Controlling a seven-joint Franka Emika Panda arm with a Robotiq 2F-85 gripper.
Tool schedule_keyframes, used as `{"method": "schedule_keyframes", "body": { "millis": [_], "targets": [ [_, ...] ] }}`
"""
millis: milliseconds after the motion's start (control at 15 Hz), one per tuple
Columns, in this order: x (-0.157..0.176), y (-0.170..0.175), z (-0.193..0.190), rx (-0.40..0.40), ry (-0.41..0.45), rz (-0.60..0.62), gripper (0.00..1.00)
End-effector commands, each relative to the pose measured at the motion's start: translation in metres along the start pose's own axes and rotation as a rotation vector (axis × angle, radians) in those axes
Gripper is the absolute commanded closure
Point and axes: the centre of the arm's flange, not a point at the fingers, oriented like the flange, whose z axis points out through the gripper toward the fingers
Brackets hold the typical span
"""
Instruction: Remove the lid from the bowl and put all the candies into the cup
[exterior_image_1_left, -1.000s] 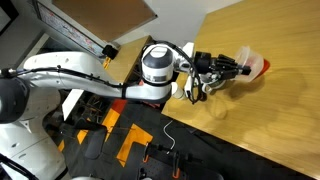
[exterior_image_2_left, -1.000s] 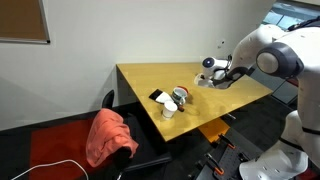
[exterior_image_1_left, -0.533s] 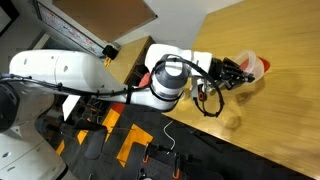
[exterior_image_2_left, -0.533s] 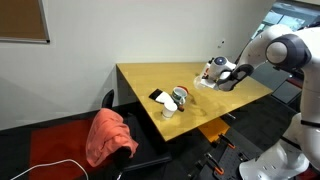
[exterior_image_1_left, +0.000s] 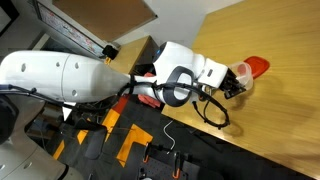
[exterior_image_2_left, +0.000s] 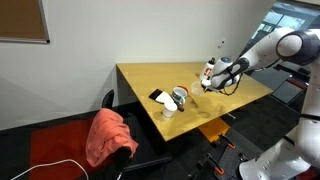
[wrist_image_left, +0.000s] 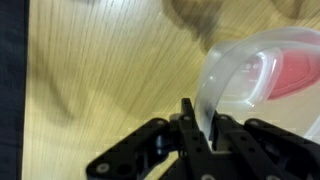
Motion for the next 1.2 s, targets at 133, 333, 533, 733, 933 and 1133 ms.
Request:
{"method": "schedule_keyframes", "body": {
  "millis": [133,333,533,733,933,1133],
  "targets": [
    [0.025,0.005,0.008,-0.041,-0.110,0.009,0.96],
    [0.035,0.007,0.017,-0.073,-0.089,0.028,0.96],
    [0.041,0.008,0.036,-0.068,-0.054,0.022,0.96],
    [0.042,0.010,0.056,-0.029,-0.042,0.017,0.96],
    [0.041,0.015,0.073,0.035,-0.052,0.017,0.96],
    [0.041,0.020,0.087,0.067,-0.089,0.016,0.96]
  ]
}}
